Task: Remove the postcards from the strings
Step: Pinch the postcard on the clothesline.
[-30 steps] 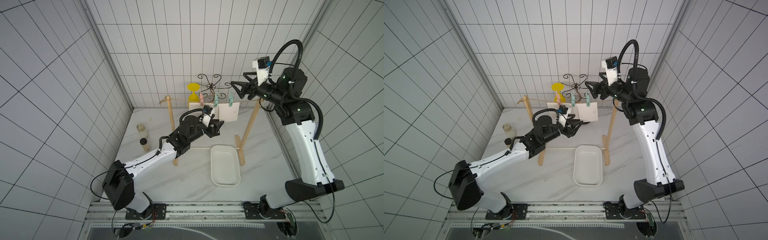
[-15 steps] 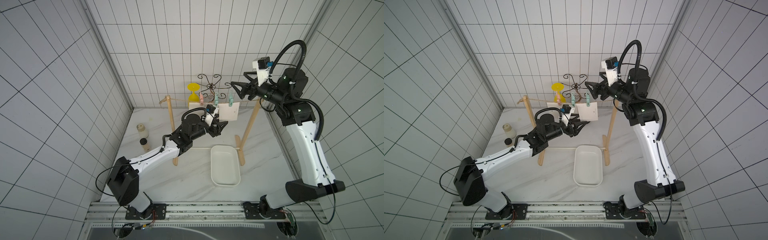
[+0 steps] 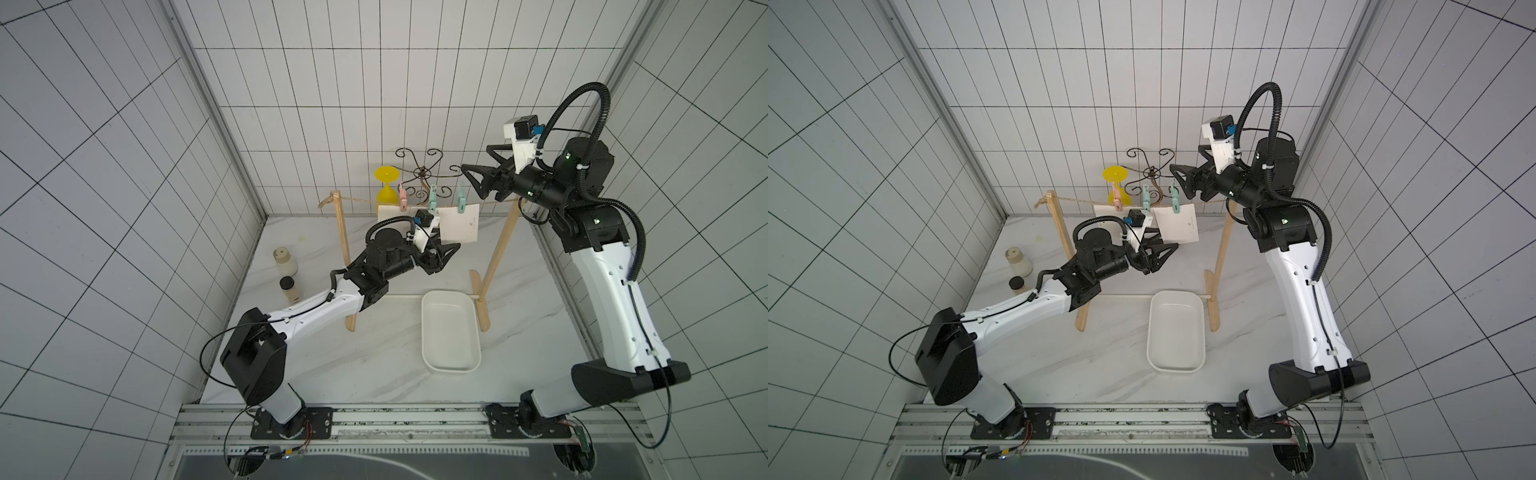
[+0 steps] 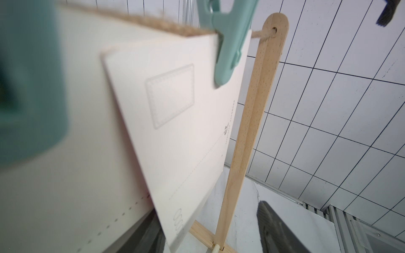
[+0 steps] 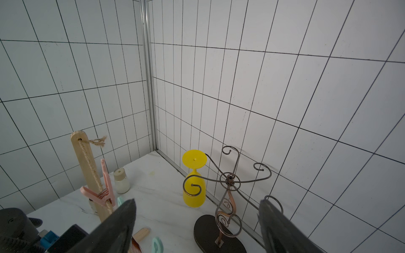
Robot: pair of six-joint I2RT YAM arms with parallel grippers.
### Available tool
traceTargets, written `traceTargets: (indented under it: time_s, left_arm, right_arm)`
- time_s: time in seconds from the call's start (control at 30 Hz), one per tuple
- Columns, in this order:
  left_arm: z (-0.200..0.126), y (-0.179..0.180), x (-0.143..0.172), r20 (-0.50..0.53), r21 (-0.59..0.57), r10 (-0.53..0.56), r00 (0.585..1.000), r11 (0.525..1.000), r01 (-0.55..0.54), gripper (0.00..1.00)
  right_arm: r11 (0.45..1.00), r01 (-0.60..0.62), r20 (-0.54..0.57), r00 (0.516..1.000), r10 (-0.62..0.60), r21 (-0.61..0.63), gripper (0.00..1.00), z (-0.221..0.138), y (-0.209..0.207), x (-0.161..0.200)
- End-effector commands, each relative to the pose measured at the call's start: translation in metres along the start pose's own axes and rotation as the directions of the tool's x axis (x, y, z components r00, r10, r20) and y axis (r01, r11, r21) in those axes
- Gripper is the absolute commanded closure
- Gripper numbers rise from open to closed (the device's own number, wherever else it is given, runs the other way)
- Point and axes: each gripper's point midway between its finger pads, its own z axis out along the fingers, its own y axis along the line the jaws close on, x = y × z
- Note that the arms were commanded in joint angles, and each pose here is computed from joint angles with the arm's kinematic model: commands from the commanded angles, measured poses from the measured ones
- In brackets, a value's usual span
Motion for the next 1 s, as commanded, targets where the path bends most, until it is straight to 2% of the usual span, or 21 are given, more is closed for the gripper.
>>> traceTargets:
  time_s: [0.0,0.33,0.53,0.97]
  left_arm:
    - [0.0028,-0.0035,-0.0102,0.039,0.029,-0.012,0.999,1.0,0.011,0.36]
    - [0.0012,-0.0049,-0.0138,0.073,0.059,-0.045,0.996,0.997,0.041,0.41]
    - [-0.0001,-0.0059,-0.0125,0.074,0.079,-0.063,0.995,0.995,0.057,0.51]
    - [0.0001,-0.0091,-0.0068,0.068,0.106,-0.095,0.993,0.991,0.087,0.49]
  right_arm:
    - [0.999,0.034,0.017,0.999,-0.034,-0.014,0.12,-0.0058,0.007,-0.0033]
    - [0.999,0.034,0.018,0.999,-0.034,-0.014,0.12,-0.0069,0.0079,-0.0017]
    - [0.999,0.037,0.021,0.999,-0.036,-0.012,0.13,-0.0084,0.0086,-0.0026]
    - [0.999,0.034,0.025,0.999,-0.033,-0.014,0.13,-0.0086,0.0091,-0.0017]
